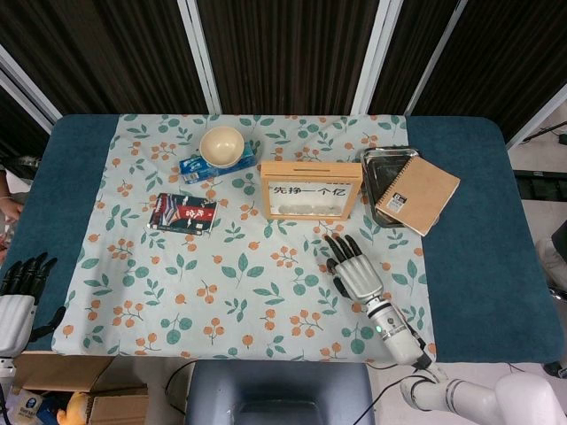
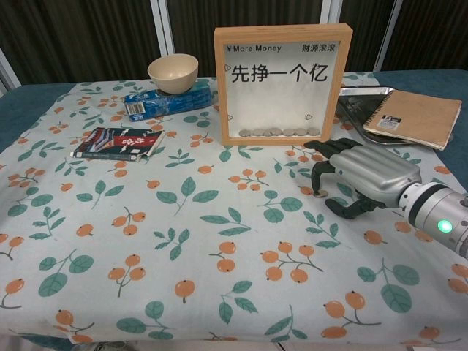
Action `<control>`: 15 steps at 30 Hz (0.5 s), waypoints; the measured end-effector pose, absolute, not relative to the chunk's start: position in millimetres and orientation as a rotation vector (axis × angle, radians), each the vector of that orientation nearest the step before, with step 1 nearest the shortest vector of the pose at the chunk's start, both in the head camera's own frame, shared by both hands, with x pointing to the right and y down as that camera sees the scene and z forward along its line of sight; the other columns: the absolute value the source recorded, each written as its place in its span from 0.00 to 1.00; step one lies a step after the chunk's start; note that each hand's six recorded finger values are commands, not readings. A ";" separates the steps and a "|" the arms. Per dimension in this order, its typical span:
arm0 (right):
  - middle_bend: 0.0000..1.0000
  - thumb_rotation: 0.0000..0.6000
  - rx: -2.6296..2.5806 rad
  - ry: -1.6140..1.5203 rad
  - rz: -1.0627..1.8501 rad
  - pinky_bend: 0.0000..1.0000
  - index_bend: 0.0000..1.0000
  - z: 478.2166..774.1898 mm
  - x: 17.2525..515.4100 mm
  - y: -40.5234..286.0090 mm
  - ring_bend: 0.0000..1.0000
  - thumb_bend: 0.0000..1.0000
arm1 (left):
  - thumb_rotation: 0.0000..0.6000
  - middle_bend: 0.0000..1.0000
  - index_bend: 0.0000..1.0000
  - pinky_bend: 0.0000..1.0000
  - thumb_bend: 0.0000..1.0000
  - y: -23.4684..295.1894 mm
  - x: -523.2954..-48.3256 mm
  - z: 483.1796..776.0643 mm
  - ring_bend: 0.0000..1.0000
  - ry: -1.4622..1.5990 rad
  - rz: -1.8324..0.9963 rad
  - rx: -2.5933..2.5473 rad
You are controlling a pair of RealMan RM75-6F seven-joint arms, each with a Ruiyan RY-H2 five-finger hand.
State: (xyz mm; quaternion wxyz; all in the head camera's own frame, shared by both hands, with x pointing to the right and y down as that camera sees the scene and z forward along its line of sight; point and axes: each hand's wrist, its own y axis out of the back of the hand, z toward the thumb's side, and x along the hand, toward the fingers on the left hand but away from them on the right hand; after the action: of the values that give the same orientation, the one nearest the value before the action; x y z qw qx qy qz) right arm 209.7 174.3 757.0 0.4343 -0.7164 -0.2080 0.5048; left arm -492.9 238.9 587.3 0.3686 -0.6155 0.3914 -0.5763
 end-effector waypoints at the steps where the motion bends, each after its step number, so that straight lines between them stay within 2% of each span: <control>1: 0.08 1.00 -1.784 -0.519 1.256 0.00 0.59 757.0 209.5 174.2 0.00 0.52 | 1.00 0.00 0.00 0.00 0.32 238.9 -492.9 587.5 0.00 1.005 -1.480 -1.580; 15: 0.11 1.00 -1.770 -0.541 1.239 0.00 0.65 756.6 209.1 175.2 0.00 0.53 | 1.00 0.00 0.00 0.00 0.32 240.2 -494.8 589.0 0.00 1.006 -1.487 -1.579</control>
State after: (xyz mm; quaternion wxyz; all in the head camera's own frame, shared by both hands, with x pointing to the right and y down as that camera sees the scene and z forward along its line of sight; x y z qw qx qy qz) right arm 209.1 175.2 756.6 0.4414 -0.7130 -0.2180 0.4992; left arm -494.8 240.2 589.0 0.3665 -0.6145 0.3913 -0.5788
